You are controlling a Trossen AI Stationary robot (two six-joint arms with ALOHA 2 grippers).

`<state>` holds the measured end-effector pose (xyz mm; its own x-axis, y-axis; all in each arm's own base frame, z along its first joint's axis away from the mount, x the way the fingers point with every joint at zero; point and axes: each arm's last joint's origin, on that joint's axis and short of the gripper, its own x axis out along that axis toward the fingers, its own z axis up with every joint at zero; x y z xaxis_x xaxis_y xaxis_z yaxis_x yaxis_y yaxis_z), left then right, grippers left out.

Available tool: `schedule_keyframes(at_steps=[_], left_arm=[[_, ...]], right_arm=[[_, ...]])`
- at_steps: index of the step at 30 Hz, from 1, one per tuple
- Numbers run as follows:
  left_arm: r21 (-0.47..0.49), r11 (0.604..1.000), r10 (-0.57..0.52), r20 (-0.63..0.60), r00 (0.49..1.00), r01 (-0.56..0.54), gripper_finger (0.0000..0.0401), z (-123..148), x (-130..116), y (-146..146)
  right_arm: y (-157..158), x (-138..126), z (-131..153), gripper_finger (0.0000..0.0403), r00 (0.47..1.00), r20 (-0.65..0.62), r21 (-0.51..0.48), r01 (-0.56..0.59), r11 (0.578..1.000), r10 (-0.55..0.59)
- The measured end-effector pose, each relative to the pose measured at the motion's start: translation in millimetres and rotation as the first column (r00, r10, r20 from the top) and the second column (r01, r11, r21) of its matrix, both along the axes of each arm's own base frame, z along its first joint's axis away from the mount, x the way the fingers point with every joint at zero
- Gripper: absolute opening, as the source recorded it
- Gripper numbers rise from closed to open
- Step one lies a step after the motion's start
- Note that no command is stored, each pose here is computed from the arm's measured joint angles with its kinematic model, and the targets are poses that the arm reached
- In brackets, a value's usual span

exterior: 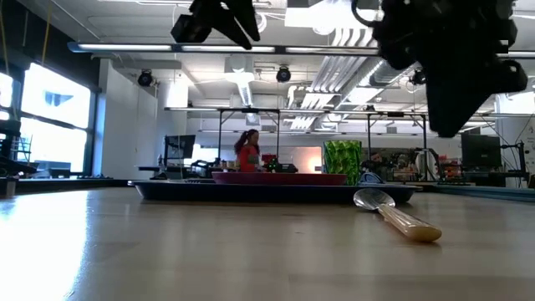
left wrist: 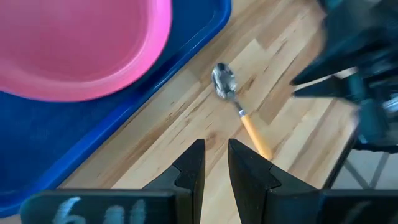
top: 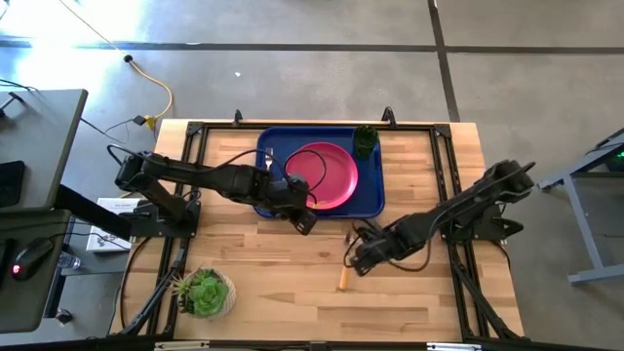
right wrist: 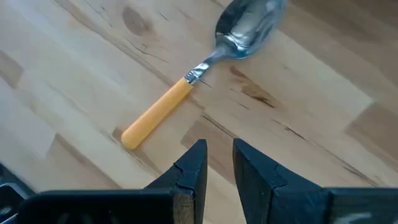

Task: Pick and place plate/cup/fork/spoon on tray
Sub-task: Put the yellow spoon between the fork and plate on the blue serving tray

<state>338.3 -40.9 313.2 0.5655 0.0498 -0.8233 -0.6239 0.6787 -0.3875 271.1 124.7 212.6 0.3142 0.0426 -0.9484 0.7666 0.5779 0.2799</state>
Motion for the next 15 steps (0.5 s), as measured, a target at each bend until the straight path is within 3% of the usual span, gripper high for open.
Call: schedule_keyframes(at_steps=[15], left_arm=[[0.044, 0.998, -0.051, 0.001, 0.999, 0.051, 0.0060, 3.7, -2.7, 5.3]], right_arm=[[12.2, 27.8, -55.3, 0.0066, 0.997, -0.047, -0.009, 0.067, 0.998, -0.067]])
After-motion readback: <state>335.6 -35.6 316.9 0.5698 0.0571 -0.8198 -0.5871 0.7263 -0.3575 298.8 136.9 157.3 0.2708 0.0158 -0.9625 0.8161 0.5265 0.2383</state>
